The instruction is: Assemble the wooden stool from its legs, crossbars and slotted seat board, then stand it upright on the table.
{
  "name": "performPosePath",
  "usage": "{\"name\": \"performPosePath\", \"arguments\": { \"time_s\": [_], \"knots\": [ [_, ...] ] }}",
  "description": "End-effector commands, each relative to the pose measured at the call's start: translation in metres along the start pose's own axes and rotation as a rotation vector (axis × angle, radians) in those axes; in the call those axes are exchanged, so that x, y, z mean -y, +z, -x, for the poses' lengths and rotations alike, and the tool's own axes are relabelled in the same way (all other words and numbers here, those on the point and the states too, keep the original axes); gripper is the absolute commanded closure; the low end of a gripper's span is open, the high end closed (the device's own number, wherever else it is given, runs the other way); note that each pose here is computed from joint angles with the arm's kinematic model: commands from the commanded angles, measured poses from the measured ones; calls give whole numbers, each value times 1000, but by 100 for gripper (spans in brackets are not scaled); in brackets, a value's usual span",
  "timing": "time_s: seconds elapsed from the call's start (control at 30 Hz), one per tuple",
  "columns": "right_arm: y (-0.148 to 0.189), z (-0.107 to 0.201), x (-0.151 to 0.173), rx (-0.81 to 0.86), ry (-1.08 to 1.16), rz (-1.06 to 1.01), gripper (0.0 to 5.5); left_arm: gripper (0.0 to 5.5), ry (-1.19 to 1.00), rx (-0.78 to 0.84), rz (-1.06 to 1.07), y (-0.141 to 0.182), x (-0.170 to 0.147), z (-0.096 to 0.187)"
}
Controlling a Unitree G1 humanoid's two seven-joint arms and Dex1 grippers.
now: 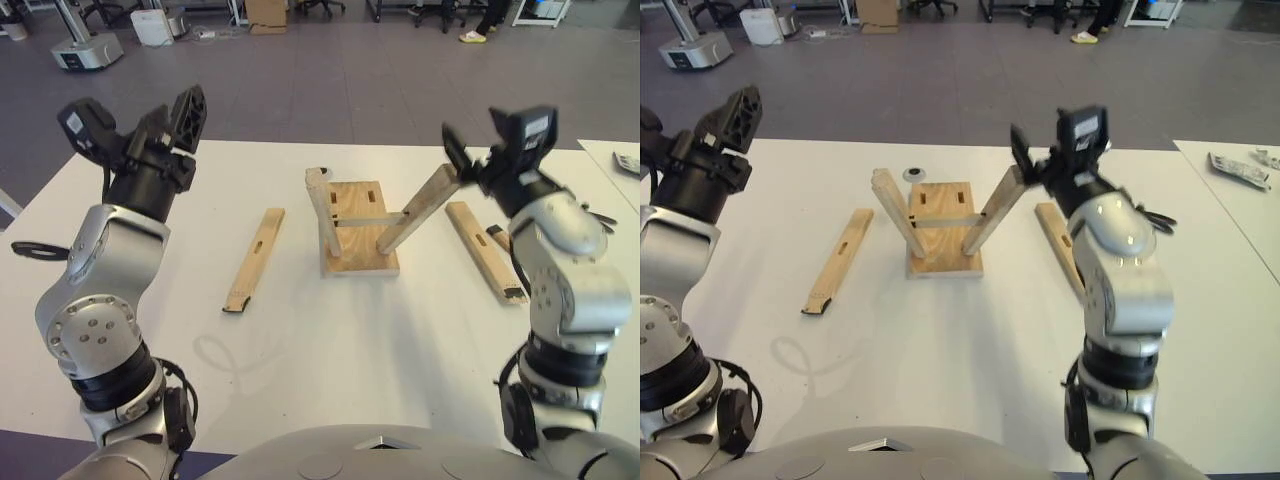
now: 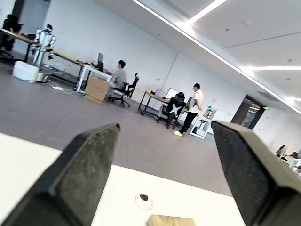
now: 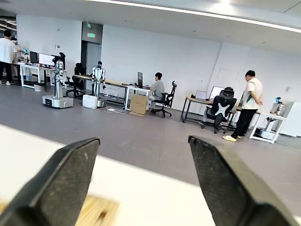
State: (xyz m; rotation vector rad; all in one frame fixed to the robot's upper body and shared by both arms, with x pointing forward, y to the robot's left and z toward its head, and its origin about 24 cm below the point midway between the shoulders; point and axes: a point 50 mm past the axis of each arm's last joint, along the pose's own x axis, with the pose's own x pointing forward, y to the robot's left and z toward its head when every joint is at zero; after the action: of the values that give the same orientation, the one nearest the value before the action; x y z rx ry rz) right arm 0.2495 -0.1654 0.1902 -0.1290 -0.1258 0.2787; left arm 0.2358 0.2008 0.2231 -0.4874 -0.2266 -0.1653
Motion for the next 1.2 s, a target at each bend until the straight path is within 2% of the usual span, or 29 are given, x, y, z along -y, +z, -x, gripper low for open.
{"name": "performPosePath", "arguments": {
  "time_s": [0.03,0.17,0.33,0.47,0.63,0.73,0.83,0.9,1.03,1.13,1.2],
  "knots": [
    [-20,10,-12,-117,24,-86,196,193,-19,-10,-28,-2,4,1],
    [-10,11,-19,-68,34,-131,196,193,-7,-18,-17,-5,2,2],
    [4,11,-31,-24,65,-281,196,193,-1,-24,-15,-8,0,3],
    [7,14,-39,-51,96,-354,196,193,5,-25,-14,-9,0,4],
    [-7,21,-35,-171,67,-281,196,193,8,-22,-11,-10,1,5],
    [-16,22,-31,-212,64,-265,246,193,5,-21,-13,-10,1,3],
    [-15,17,-30,-159,263,-295,303,193,14,-21,-25,-11,-1,2],
    [-17,12,-21,-127,362,-291,331,193,21,-22,-29,-12,-4,1],
    [-32,5,2,-101,522,-310,353,193,46,-42,-22,-21,-15,-1],
    [-50,10,45,-208,737,-294,362,193,60,-57,-29,-23,-26,0],
    [-47,7,68,-255,859,-268,369,193,56,-62,-32,-24,-28,-2]
  ]
}}
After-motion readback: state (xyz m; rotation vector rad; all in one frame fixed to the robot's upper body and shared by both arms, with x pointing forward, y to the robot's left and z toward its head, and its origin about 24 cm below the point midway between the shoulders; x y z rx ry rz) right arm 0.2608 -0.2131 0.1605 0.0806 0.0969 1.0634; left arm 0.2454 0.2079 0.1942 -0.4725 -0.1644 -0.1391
